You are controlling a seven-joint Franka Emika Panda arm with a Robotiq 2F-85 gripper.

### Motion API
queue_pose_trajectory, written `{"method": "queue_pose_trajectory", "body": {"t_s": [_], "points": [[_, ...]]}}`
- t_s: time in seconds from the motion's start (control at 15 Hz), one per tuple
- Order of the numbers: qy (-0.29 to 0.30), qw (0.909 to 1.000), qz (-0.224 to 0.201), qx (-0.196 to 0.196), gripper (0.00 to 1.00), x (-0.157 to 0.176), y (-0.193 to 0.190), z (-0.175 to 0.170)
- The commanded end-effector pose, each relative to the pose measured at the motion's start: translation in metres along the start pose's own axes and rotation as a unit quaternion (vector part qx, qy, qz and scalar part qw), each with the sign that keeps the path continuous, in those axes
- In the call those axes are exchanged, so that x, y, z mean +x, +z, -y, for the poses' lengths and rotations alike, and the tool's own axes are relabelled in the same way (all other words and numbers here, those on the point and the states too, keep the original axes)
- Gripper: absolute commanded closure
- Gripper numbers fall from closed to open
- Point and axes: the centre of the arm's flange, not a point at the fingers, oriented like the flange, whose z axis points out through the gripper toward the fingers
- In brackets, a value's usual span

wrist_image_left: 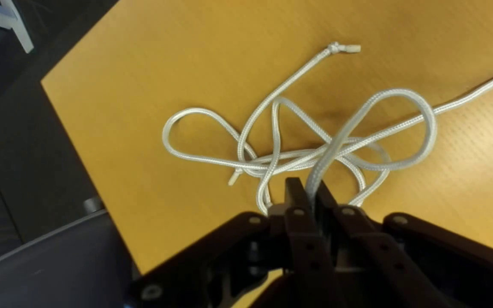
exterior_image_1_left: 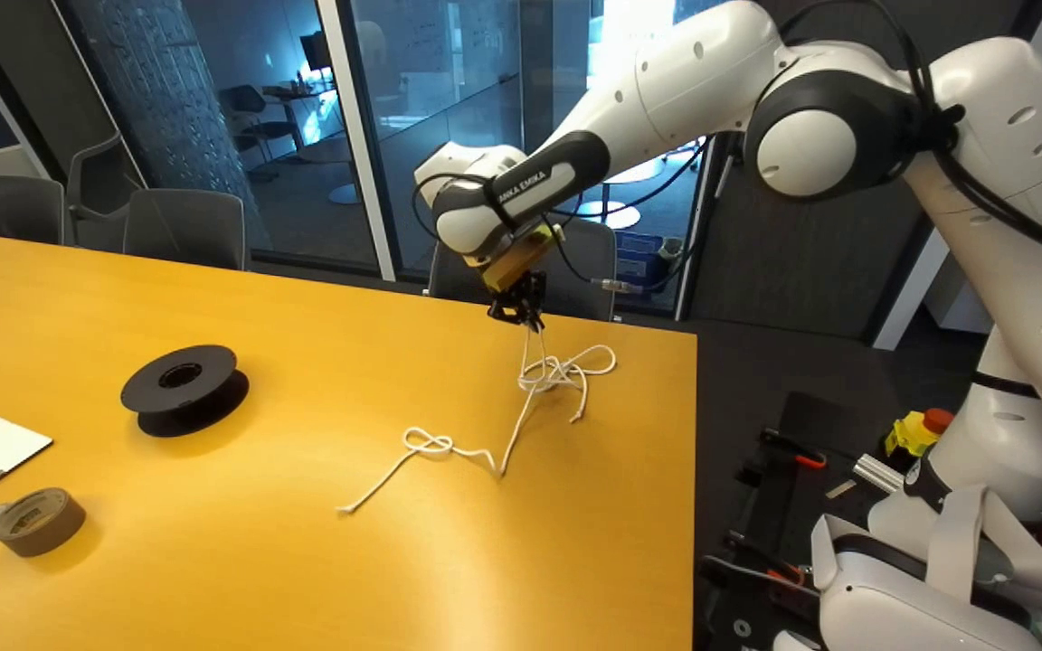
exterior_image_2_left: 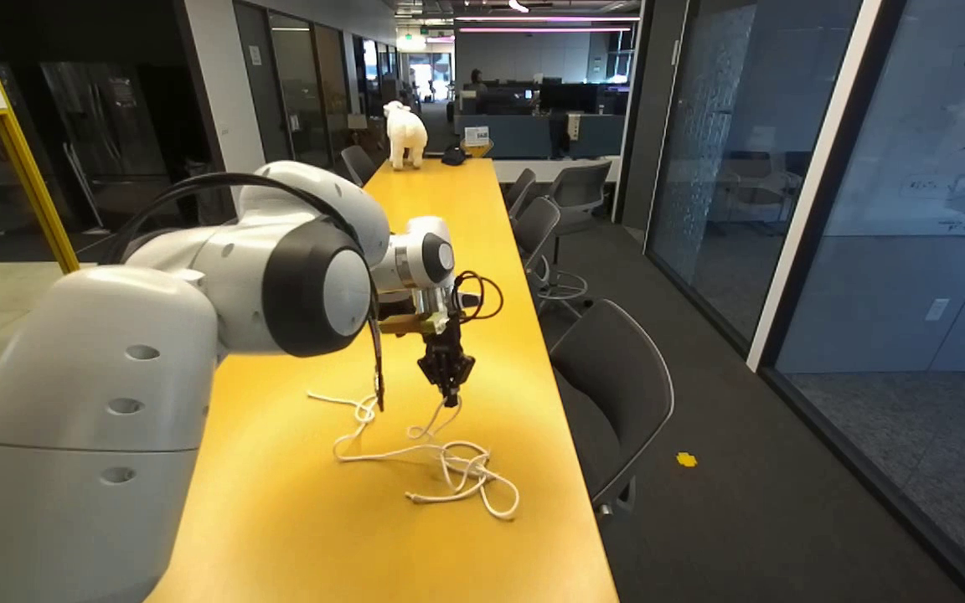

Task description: Untangle the rope on the table.

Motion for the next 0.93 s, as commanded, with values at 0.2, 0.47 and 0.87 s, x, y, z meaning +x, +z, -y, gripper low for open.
{"method": "queue_pose_trajectory", "body": {"t_s": [0.2, 0.47, 0.87], "points": [[0.068, 0.9945, -0.064, 0.046, 0.93, -0.061, -0.105, -0.116], [0.116, 0.9841, -0.112, 0.075, 0.92, -0.094, -0.168, -0.152], [0.222, 0.9475, -0.184, 0.137, 0.92, -0.136, -0.243, -0.187]]}}
